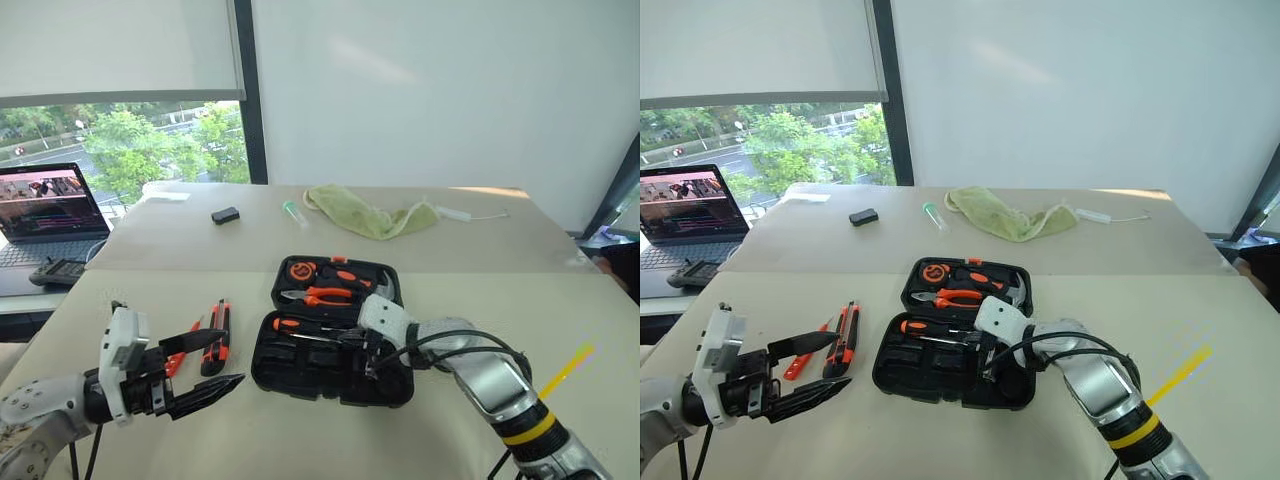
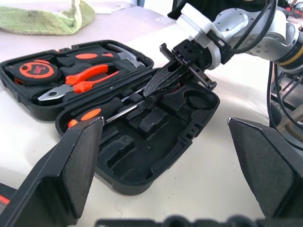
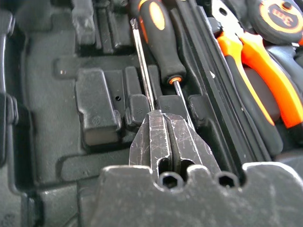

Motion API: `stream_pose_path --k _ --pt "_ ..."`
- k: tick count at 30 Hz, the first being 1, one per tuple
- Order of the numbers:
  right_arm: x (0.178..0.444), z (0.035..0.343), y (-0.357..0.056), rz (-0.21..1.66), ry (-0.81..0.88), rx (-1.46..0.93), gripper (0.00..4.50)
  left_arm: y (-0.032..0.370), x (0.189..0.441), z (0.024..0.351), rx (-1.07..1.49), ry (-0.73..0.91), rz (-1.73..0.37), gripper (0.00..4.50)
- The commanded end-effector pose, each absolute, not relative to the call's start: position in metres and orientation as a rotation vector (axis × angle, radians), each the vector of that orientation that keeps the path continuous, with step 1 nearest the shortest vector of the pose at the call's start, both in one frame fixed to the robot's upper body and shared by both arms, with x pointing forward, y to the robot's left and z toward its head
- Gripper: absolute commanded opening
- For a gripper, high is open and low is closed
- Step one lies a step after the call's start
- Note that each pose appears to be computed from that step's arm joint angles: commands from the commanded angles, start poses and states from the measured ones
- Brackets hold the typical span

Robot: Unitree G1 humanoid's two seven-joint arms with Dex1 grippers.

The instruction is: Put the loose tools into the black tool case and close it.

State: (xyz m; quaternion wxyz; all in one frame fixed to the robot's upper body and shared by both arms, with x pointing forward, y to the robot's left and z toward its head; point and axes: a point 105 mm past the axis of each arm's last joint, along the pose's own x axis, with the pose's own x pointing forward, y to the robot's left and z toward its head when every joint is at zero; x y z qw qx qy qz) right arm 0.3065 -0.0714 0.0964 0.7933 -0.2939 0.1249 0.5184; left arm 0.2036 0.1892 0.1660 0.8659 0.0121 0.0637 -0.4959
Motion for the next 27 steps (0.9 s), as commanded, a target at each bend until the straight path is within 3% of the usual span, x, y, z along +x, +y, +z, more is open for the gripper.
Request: stream_pose_path --k 1,4,6,11,15,16,19,27 --pt "0.291 0.040 -0.097 1.142 0.514 -0.712 0.03 0.185 0.201 0.167 0.049 0.106 -1.047 4.50" --pt "0.296 0.046 -0.098 1.126 0.472 -0.762 0.03 0.181 0.202 0.166 0.050 0.106 -1.044 4.50" --pt "0.302 0.065 -0.089 1.110 0.357 -0.733 0.03 0.179 0.204 0.168 0.038 0.102 -1.029 4.50" --pt "0.286 0.140 -0.063 1.180 -0.004 -0.397 0.03 0.183 0.216 0.172 0.037 0.084 -0.931 4.50" --pt "0.273 0.177 -0.074 1.199 -0.093 -0.228 0.03 0.193 0.233 0.175 0.046 0.066 -0.772 4.50" --pt "0.267 0.182 -0.077 1.208 -0.111 -0.223 0.59 0.196 0.238 0.175 0.045 0.074 -0.725 4.50" --pt "0.253 0.196 -0.085 1.236 -0.139 -0.193 1.24 0.216 0.253 0.167 0.063 0.185 -0.519 4.50" --pt "0.228 0.208 -0.114 1.243 -0.114 -0.250 4.01 0.257 0.278 0.146 0.087 0.481 -0.304 4.50"
